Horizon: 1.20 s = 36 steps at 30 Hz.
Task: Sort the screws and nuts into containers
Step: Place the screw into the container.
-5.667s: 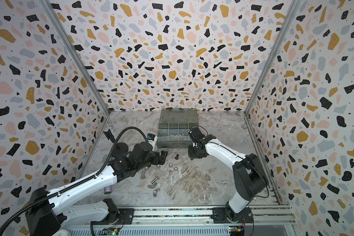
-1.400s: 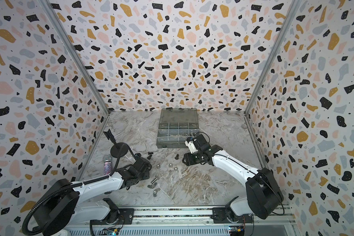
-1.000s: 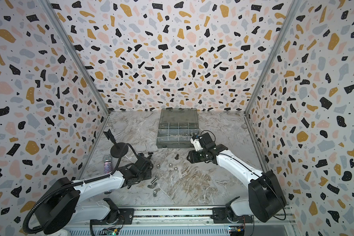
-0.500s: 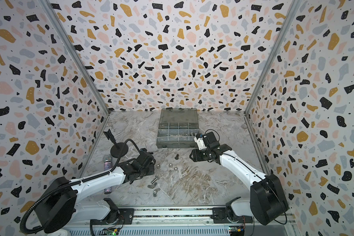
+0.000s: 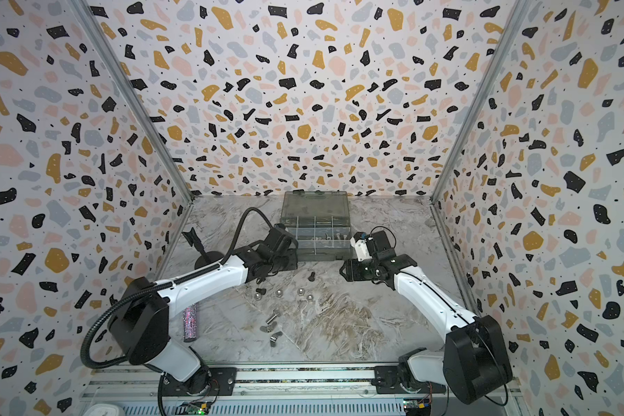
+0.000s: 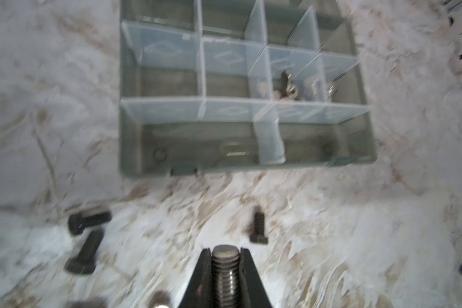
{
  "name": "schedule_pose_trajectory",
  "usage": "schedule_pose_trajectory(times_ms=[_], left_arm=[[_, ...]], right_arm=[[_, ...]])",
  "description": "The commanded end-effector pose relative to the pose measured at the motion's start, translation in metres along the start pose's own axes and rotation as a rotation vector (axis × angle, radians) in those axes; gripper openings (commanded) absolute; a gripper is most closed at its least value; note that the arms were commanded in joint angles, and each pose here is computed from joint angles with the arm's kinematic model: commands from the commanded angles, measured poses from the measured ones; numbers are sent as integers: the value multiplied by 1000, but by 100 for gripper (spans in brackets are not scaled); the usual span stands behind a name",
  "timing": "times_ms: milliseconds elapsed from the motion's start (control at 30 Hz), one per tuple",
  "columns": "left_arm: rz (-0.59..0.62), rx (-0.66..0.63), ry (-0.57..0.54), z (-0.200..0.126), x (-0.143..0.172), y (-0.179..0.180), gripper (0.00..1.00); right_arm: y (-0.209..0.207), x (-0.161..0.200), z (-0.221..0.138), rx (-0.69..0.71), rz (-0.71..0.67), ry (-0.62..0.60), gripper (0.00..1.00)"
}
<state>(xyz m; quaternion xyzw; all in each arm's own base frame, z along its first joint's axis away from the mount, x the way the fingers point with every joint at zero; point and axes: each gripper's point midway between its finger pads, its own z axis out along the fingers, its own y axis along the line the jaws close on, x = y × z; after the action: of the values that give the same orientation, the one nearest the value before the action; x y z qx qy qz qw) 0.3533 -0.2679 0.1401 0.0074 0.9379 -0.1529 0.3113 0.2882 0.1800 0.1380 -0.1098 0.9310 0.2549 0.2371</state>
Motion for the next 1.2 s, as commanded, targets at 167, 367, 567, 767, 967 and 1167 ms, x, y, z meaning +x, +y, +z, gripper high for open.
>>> schedule_pose_trajectory(times_ms=[167,367,567,767,967,1167], left_arm=[[72,139,-55,29,-76,-83,9],[88,181,-46,71,-106,-123,9],[66,258,-41,103,-113,-149,9],[46,295,-57,123,-110,-151,10],[13,361,-42,143,-102,-158,9],[6,352,-35,156,-95,-154,10]], right_arm=[[-23,-29,-13,33,56,-88,60],[-39,-54,-12,49,92,-122,61],[-54,-71,-12,46,133,-145,62],[-64,-76,-11,54,149,-145,62],[-71,-71,-8,58,165,-132,62],[-73,-71,-4,46,171,-122,62]])
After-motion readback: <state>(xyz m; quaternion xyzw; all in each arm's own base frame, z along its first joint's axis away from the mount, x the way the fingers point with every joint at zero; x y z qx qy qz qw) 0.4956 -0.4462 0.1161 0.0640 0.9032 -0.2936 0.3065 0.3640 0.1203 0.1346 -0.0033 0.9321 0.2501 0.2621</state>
